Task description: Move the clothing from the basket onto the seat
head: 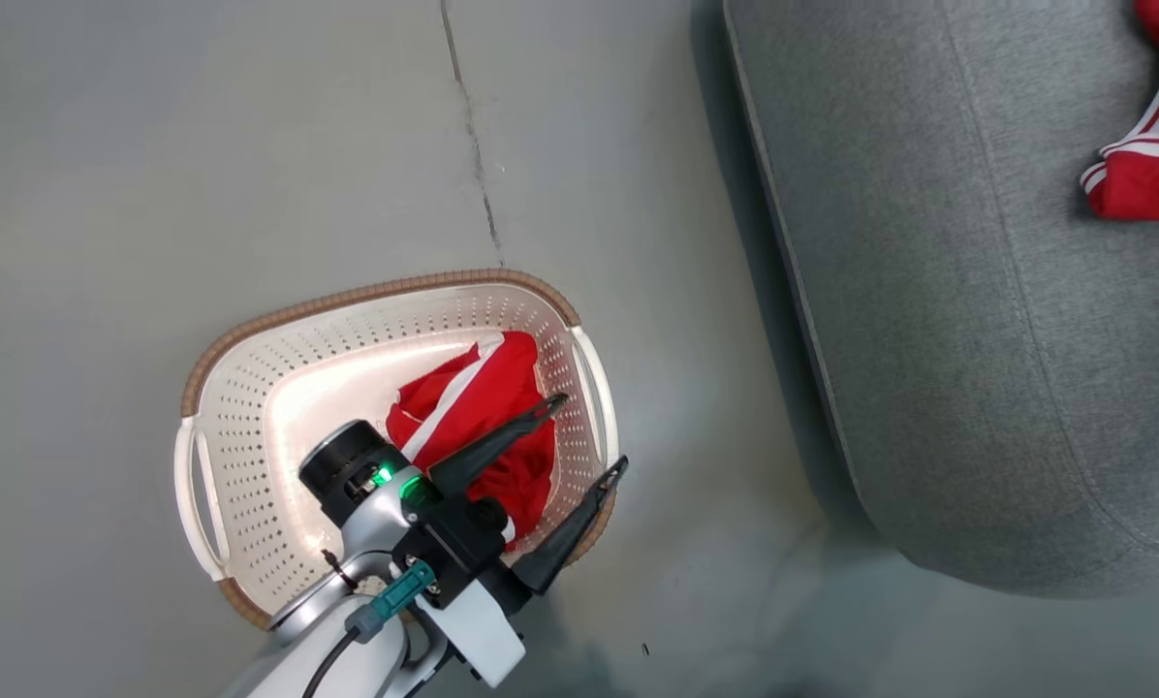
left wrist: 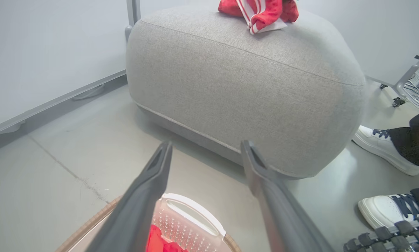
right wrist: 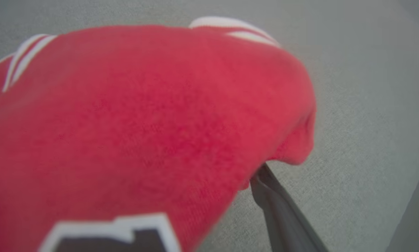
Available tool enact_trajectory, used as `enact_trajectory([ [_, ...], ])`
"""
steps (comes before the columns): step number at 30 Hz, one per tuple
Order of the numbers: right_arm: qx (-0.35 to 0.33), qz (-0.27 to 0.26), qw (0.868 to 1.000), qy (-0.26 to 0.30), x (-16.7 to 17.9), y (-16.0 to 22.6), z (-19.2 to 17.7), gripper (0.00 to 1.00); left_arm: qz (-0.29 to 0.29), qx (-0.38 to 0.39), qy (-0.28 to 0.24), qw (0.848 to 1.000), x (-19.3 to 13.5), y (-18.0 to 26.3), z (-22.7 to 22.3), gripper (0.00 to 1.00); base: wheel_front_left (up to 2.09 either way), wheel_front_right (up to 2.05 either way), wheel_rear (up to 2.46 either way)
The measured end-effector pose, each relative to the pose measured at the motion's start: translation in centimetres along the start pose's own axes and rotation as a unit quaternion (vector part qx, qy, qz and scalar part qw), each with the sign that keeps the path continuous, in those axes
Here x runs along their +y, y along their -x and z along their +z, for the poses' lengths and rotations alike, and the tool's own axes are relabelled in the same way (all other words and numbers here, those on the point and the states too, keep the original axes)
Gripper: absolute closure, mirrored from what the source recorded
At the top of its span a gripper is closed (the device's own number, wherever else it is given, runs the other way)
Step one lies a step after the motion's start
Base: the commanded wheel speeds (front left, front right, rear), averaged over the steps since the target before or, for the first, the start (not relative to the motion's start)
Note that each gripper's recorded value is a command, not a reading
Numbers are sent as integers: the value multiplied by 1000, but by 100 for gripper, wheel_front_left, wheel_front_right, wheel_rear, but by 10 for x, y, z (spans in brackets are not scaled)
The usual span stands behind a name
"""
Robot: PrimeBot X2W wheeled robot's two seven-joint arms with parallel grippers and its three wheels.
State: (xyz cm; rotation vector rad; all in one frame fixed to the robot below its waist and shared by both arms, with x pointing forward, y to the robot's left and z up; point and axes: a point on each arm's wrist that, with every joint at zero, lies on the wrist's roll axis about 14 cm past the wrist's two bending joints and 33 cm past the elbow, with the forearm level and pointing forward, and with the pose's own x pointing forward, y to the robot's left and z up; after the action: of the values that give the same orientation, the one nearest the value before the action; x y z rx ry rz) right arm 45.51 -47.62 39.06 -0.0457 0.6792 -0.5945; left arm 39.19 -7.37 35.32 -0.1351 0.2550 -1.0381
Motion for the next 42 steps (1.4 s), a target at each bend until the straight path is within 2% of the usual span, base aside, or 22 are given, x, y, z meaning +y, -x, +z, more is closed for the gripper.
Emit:
enact_trajectory([
  [11, 58, 8, 998, -10, -18, 34, 22, 0, -12, -44, -5, 999, -32, -2, 46, 0, 0, 0, 0],
  [15, 81, 35, 995, -37, -8, 48, 26, 0, -14, -61, -10, 998, -45, 0, 64, 0, 0, 0, 0],
  [20, 49, 58, 996, -46, -9, 67, 58, 0, -13, -85, -18, 996, -60, 3, 87, 0, 0, 0, 0],
  [24, 0, 117, 991, -58, 11, 93, 84, 0, -2, -98, -23, 995, -72, 12, 100, 0, 0, 0, 0],
  [27, -48, 174, 979, -95, 26, 116, 107, 0, 12, -112, -20, 993, -75, 17, 112, 0, 0, 0, 0],
  [31, -146, 221, 960, -96, 28, 151, 137, 0, 26, -129, -22, 991, -81, 24, 125, 0, 0, 0, 0],
  [34, -228, 260, 931, -118, 38, 180, 158, 0, 44, -139, -27, 989, -79, 32, 133, 0, 0, 0, 0],
  [42, -344, 340, 870, -97, 84, 233, 155, 0, 111, -169, -45, 978, -60, 61, 154, 0, 0, 0, 0],
])
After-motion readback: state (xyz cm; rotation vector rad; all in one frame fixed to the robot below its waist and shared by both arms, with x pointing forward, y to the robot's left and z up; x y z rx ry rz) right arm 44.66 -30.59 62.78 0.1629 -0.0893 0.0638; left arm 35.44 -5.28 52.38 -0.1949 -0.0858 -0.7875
